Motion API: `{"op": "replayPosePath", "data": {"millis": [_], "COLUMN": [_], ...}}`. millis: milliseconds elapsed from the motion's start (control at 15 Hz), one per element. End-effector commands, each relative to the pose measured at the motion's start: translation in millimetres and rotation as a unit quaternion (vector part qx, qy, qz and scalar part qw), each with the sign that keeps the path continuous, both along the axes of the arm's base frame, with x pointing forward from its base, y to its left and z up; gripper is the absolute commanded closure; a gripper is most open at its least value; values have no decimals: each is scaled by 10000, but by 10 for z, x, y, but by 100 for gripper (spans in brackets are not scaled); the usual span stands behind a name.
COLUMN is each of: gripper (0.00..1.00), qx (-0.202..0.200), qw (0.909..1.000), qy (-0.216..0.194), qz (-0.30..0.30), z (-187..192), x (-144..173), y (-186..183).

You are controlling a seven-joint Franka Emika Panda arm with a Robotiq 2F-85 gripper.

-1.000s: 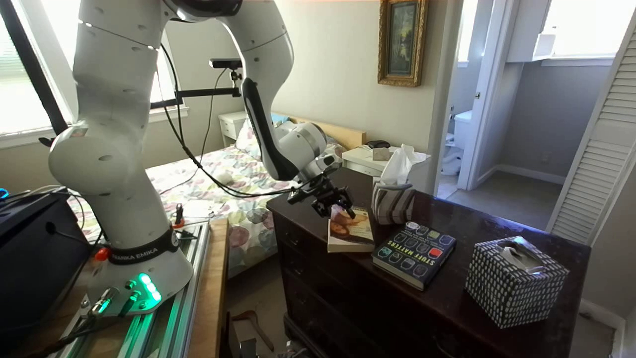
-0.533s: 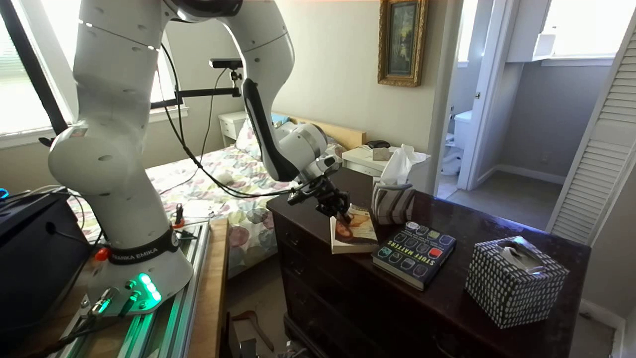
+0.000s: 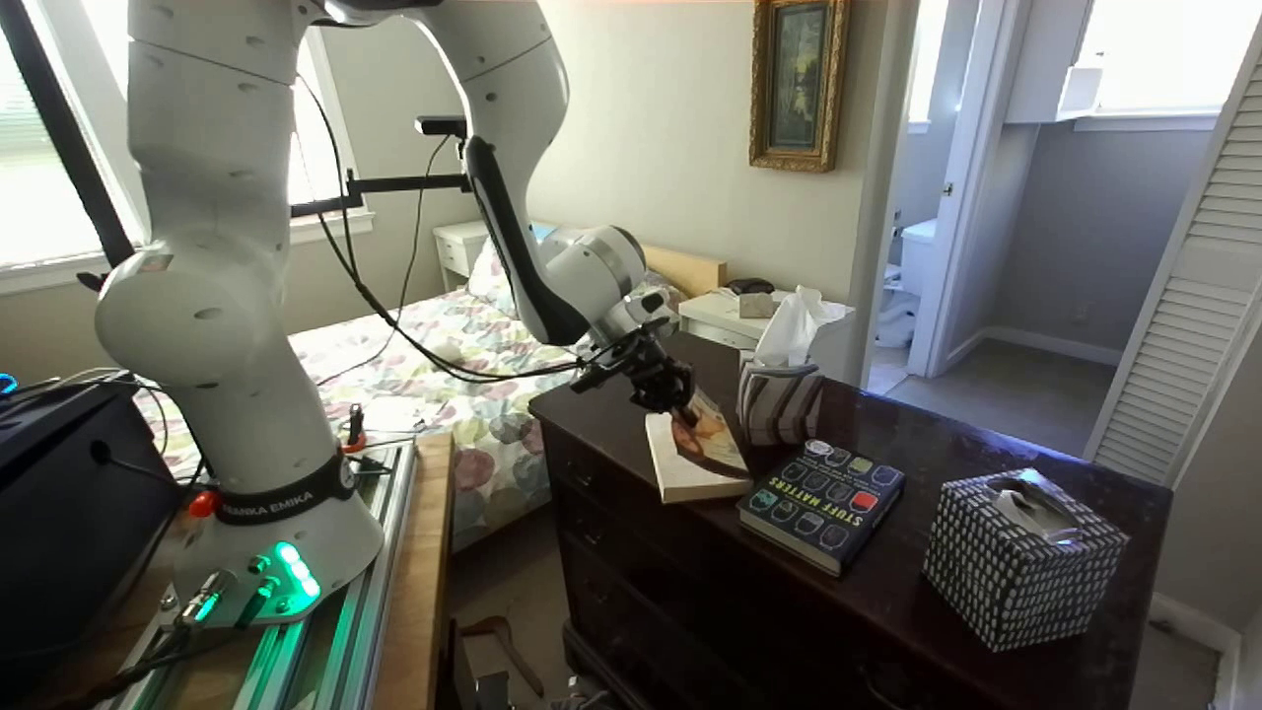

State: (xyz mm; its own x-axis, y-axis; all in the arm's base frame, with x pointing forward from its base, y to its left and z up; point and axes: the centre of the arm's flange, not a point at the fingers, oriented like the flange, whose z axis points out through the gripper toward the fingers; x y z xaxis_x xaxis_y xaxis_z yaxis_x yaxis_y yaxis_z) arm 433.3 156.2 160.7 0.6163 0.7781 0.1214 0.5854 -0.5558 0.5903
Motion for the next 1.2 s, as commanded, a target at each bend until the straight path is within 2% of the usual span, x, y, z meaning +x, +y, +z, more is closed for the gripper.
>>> {"op": "replayPosePath", "data": {"millis": [0,533,1133], "gripper": [100,100,100], "qx": [-22,-81,-390], "qw": [10000,9986,9929], "qy": [-59,-124,-384], "qz": [-26,-504,-1057], "z": [376,728,1031], "x": [-141,-232,-78], "y": [-35,-189,-523]}}
